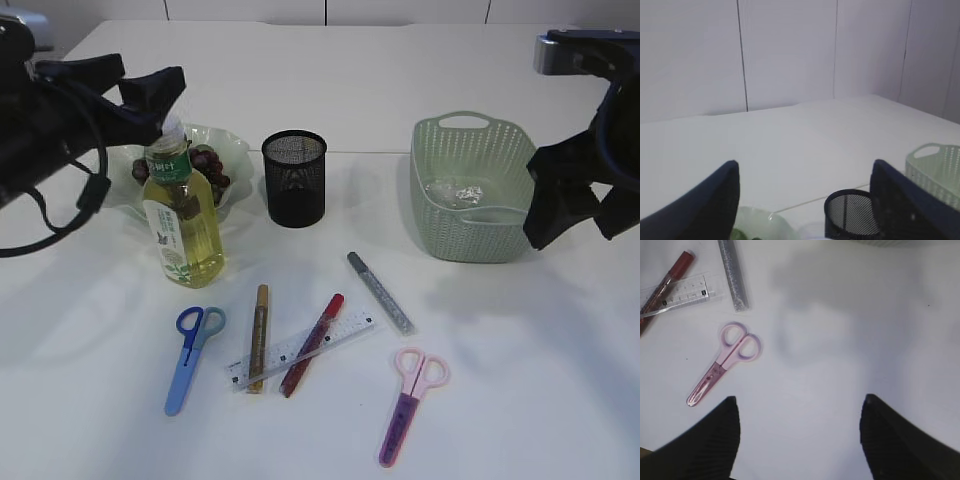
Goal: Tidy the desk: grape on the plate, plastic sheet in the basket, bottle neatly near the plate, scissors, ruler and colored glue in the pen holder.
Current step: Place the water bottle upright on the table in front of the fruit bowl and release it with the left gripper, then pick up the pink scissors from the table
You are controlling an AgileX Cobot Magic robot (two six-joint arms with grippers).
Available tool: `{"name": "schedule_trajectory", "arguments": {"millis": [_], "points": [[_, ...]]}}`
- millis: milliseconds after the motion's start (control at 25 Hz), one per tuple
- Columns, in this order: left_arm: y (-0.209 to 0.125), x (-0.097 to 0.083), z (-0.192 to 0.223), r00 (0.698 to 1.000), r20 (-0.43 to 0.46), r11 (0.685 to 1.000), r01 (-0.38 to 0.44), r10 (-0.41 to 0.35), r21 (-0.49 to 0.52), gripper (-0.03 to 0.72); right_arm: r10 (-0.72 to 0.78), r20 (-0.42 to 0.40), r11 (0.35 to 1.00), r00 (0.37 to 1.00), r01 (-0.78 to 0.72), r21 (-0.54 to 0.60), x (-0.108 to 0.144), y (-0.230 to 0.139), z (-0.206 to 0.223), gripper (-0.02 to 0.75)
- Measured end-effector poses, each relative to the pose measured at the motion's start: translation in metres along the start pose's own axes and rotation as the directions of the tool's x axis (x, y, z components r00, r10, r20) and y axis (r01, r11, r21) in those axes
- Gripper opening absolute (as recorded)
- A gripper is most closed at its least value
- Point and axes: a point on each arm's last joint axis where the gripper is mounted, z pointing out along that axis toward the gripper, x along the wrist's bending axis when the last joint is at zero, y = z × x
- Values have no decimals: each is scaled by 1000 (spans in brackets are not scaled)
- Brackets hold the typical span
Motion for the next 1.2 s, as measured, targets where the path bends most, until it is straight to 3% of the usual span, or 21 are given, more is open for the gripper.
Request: {"name": "schedule_trajectory", "arguments": {"millis": [280,360,480,600,760,880,1000,1120,1200], "points": [[31,17,-23,992,-128,982,45,-22,186,585,2,-4,1000,1000,-2,0,0,0,0,577],[36,18,-31,986,-163,961,64,-20,270,585,5,-10,1000,1000,-5,1,1,0,0,577],[39,19,-48,967,-250,901,151,-49,406,578,9,-19,1000,1000,-9,7,2,-1,0,577],[38,18,-66,935,-342,801,274,-92,533,541,11,-23,1000,1000,-10,8,2,-1,0,577],[31,15,-87,914,-399,649,350,-77,676,519,14,-31,1000,999,-14,18,3,-2,0,577],[22,12,-103,902,-430,487,393,-40,780,516,20,-45,999,999,-18,37,4,-3,0,577],[17,9,-116,915,-403,338,376,12,863,515,13,-53,999,998,-11,48,7,-4,0,577],[14,5,-126,934,-356,226,341,25,912,515,-32,-64,998,997,36,57,24,-6,1,577],[13,2,-130,937,-350,177,342,16,923,515,-80,-64,996,995,83,42,44,-6,3,577]]}}
